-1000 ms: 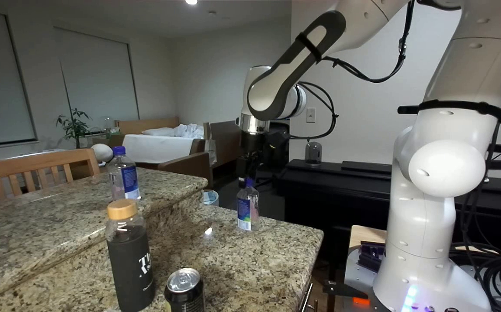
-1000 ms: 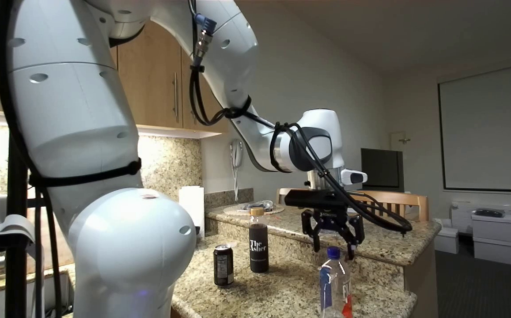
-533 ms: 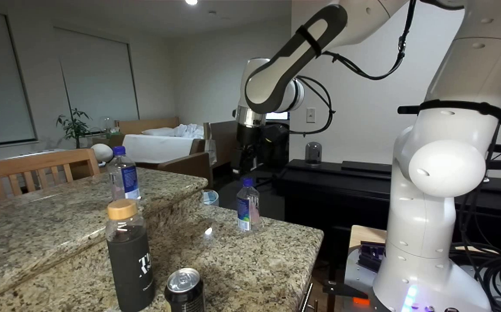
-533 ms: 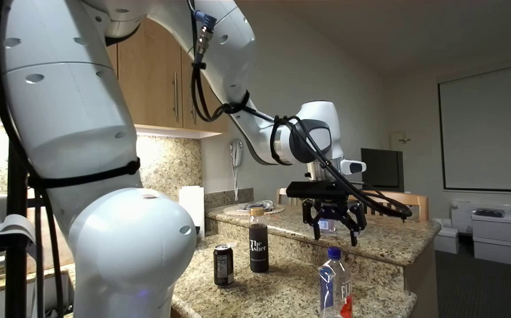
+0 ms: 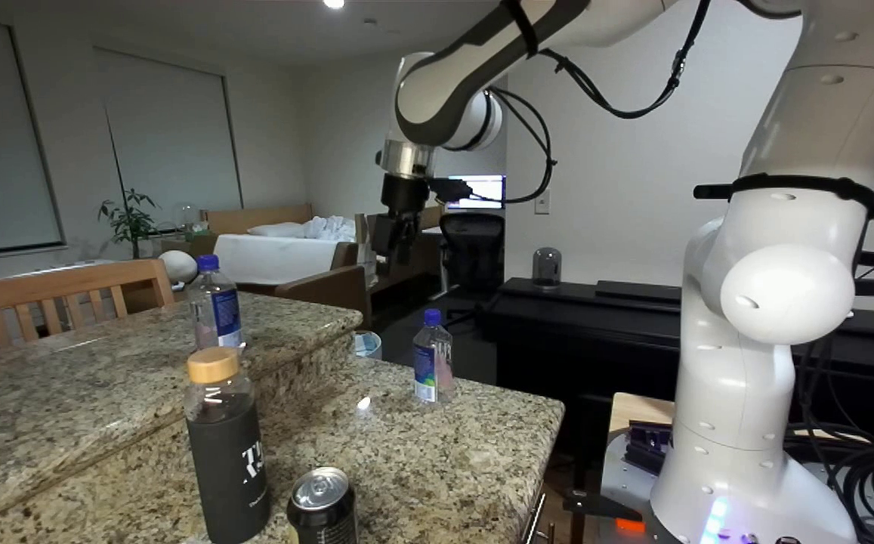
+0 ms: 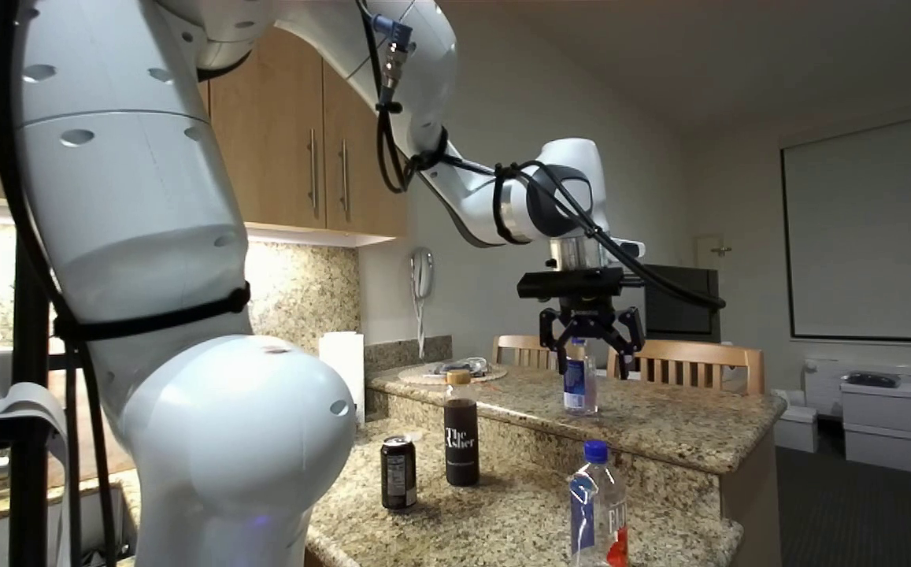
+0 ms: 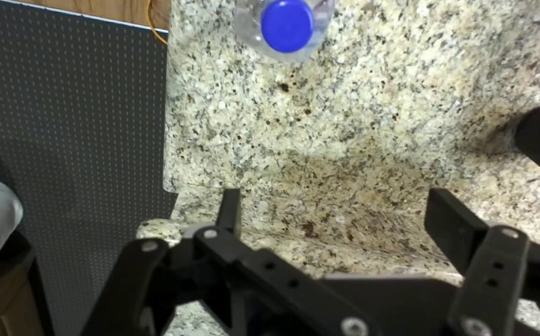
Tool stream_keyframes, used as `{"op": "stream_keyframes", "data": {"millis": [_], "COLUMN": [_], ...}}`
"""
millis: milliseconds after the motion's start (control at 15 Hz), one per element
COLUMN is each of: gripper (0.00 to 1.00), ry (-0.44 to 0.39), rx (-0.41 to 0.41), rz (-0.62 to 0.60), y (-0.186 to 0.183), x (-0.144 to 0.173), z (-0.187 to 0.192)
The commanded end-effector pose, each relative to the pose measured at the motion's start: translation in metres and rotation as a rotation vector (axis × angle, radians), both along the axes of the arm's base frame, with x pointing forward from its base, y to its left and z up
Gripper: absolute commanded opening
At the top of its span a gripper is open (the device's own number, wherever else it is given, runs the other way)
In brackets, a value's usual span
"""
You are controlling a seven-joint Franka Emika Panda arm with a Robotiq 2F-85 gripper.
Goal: Remove the two empty bottles from the top of the upper counter
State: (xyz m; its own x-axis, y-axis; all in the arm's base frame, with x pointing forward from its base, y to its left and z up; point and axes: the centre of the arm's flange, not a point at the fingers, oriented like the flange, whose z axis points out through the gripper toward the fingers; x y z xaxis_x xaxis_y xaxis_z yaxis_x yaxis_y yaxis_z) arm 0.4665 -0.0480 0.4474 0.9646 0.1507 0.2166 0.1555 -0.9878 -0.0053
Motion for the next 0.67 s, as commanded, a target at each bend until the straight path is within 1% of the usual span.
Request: {"op": "stream_keyframes", "data": {"millis": [0,133,333,600], "gripper": [1.00,1.00,1.00,1.00], "ry": [0.037,0.036,0.009,-0.006], "rx": [0.048,0.075,0.093,0.075], "rz": [0.089,0.148,0.236,0.326], "y": [0.006,0.011,0.020,0.042], "x": [0.040,0.059,0.088,0.123], "z": [0.022,0.033,0.044,0.053]}}
